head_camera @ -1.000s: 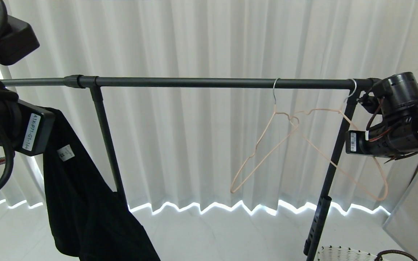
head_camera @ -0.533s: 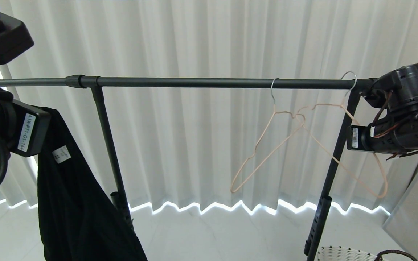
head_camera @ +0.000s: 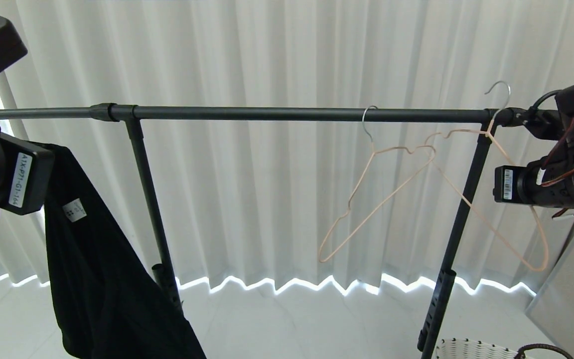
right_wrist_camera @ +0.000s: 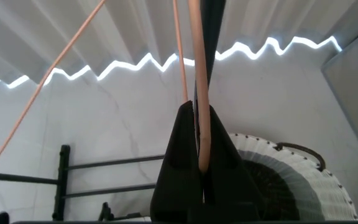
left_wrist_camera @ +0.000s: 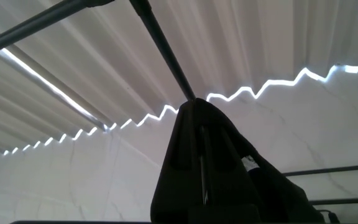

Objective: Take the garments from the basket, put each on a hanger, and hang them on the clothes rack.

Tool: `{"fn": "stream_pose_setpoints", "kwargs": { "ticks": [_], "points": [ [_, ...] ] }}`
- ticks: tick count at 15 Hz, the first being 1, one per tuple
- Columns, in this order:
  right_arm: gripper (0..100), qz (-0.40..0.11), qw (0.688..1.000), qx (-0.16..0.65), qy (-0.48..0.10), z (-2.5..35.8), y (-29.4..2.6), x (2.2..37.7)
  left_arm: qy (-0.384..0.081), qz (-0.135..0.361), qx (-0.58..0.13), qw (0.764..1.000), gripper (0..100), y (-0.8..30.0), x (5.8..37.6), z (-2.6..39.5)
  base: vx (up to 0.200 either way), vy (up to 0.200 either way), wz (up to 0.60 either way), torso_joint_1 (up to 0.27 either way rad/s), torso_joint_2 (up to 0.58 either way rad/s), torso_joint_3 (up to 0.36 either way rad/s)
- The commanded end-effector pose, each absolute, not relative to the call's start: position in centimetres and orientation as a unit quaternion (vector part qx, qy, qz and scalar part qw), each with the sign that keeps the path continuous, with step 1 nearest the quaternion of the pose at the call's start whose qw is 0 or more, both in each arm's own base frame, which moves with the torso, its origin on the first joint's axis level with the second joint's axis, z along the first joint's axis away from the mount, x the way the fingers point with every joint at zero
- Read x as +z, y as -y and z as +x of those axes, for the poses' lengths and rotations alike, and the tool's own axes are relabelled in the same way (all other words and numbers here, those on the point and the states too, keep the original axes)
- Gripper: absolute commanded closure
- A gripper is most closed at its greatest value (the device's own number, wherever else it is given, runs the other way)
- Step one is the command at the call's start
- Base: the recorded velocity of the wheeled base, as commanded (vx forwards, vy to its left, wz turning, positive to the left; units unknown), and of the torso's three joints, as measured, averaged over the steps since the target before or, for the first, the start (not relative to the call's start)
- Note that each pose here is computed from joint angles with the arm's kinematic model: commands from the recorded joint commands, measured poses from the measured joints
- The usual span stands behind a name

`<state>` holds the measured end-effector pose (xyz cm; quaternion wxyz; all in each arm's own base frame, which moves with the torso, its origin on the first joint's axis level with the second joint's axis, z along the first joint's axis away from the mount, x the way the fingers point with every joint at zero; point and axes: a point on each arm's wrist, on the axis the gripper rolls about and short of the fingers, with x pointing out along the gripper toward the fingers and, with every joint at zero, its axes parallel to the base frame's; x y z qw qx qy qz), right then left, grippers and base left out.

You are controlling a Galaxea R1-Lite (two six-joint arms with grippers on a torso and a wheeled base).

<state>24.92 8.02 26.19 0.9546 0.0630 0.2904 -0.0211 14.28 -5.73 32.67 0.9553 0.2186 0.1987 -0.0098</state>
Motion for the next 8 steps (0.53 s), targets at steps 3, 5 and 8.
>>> {"fn": "stream_pose_setpoints", "kwargs": {
  "ticks": [3, 5, 8],
  "points": [
    [100, 0.057, 0.955, -0.014, -0.292, 23.3, -7.9, 25.8, -0.193, 0.217, -0.009, 0.957, 100, 5.6, 32.9, 13.9, 0.000, 0.000, 0.00, 0.000, 0.00, 0.000],
    [100, 0.047, 0.953, -0.018, -0.297, 22.7, -8.1, 25.3, -0.193, 0.217, -0.009, 0.957, 100, 5.6, 32.9, 13.9, 0.000, 0.000, 0.00, 0.000, 0.00, 0.000],
    [100, 0.031, 0.951, -0.029, -0.306, 22.1, -8.4, 24.0, -0.193, 0.217, -0.009, 0.957, 100, 5.6, 32.9, 14.0, 0.000, 0.000, 0.00, 0.000, 0.00, 0.000]
  ]
}}
